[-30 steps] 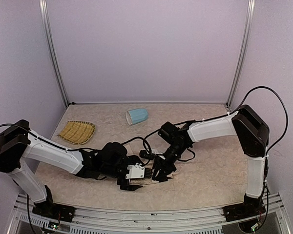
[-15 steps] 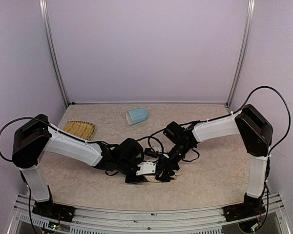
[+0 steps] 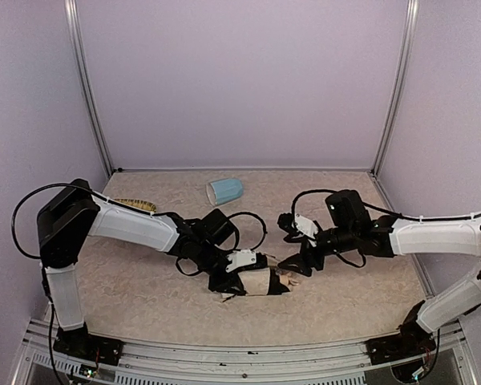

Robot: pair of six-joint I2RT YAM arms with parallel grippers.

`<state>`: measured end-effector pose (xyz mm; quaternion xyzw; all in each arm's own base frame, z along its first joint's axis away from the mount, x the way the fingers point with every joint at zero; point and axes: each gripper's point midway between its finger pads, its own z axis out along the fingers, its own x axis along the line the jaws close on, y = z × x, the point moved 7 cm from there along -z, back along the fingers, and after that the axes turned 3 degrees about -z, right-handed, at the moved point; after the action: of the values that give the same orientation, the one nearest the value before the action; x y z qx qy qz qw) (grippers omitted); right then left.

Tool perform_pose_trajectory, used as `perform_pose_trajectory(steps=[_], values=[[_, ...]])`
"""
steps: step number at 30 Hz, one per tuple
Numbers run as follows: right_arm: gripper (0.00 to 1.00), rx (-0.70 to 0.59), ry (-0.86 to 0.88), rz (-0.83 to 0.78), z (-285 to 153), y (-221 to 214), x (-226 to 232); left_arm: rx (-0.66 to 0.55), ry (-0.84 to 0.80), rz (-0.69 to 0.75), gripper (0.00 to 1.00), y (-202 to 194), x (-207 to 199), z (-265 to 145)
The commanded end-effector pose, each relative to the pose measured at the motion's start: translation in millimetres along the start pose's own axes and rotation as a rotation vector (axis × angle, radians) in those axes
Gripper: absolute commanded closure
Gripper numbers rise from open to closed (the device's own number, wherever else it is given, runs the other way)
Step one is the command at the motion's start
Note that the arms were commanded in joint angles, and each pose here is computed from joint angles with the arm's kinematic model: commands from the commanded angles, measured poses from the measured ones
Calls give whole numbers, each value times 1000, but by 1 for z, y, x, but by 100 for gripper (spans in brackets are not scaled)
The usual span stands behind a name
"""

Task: Put away the umbrella

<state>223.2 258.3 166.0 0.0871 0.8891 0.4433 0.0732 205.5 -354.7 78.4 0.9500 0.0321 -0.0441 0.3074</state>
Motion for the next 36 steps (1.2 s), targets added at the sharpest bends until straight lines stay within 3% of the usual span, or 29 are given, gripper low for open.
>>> perform_pose_trajectory(steps=[1,7,9,10,11,16,25,27,28,30,32,35,36], values=[[19,-156,-210,-227,-19,14,14,209,-252,-249,83,-56,-19,26],[17,-128,-198,-557,3,13,65,240,-348,-302,85,-61,-16,31],[16,-70,-182,-589,16,11,68,242,-363,-322,85,-61,-13,31],[3,-34,-180,-600,24,8,68,241,-372,-328,85,-61,-13,31],[0,2,-175,-610,32,6,67,239,-375,-329,85,-61,-12,30],[0,152,-143,-668,65,-9,66,246,-381,-335,85,-62,-10,30],[17,374,-229,-689,96,-35,46,254,-421,-324,85,-64,-13,30],[27,407,-214,-680,100,-42,46,250,-419,-317,85,-63,-12,30],[38,414,-209,-673,101,-42,47,248,-420,-315,83,-62,-12,30],[53,422,-199,-649,100,-43,48,234,-405,-303,75,-58,-10,28],[61,420,-177,-627,99,-42,50,204,-358,-284,55,-54,-5,25],[71,428,-126,-597,96,-46,56,107,-248,-252,36,-39,9,14],[73,435,-115,-585,94,-48,58,57,-216,-233,20,-31,13,7]])
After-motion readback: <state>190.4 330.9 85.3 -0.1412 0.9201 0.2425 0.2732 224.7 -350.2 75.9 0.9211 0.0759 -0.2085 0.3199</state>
